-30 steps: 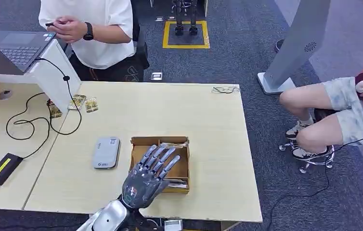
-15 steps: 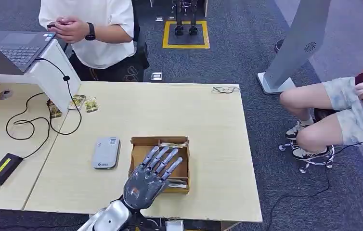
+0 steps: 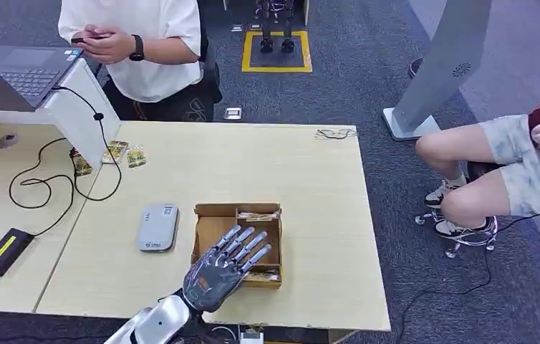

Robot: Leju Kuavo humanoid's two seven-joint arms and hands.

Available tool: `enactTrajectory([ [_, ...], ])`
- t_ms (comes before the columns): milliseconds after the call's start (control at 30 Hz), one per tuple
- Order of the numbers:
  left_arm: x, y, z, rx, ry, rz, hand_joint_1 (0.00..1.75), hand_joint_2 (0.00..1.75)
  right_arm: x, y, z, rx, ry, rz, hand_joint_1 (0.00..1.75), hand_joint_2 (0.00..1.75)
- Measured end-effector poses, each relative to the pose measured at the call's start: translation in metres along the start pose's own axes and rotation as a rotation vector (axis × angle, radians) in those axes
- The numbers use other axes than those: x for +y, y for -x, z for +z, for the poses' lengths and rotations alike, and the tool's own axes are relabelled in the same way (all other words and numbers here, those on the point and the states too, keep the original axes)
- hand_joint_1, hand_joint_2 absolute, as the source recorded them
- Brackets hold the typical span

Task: Pass the card to the sensor for recognition and then transmit it.

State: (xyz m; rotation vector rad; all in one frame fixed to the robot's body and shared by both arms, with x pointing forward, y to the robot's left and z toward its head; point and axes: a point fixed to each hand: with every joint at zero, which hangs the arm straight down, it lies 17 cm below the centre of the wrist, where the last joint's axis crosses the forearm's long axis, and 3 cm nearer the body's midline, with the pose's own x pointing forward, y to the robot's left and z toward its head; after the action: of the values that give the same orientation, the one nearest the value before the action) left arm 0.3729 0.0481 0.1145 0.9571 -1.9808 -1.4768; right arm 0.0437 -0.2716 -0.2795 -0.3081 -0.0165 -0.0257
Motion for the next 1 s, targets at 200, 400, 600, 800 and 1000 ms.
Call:
enactTrajectory([
  [200,-0.003,0.002,0.001,-0.026,0.022,0.015,0.00,1.75,0.000,-0.001,0.000,-0.007,0.001,0.009,0.00,1.75],
  [400,-0.004,-0.004,0.003,-0.066,0.024,0.063,0.00,1.75,0.000,-0.001,0.000,-0.009,0.001,0.010,0.00,1.75],
  [600,-0.006,-0.006,0.012,-0.094,0.030,0.134,0.00,1.75,0.000,-0.002,0.000,-0.011,-0.001,0.011,0.00,1.75],
  [800,-0.009,-0.002,0.020,-0.093,0.039,0.154,0.00,1.75,0.000,-0.002,0.000,-0.011,-0.002,0.010,0.00,1.75],
  [1000,-0.011,0.002,0.024,-0.090,0.046,0.144,0.00,1.75,0.000,-0.002,0.000,-0.011,-0.002,0.010,0.00,1.75],
])
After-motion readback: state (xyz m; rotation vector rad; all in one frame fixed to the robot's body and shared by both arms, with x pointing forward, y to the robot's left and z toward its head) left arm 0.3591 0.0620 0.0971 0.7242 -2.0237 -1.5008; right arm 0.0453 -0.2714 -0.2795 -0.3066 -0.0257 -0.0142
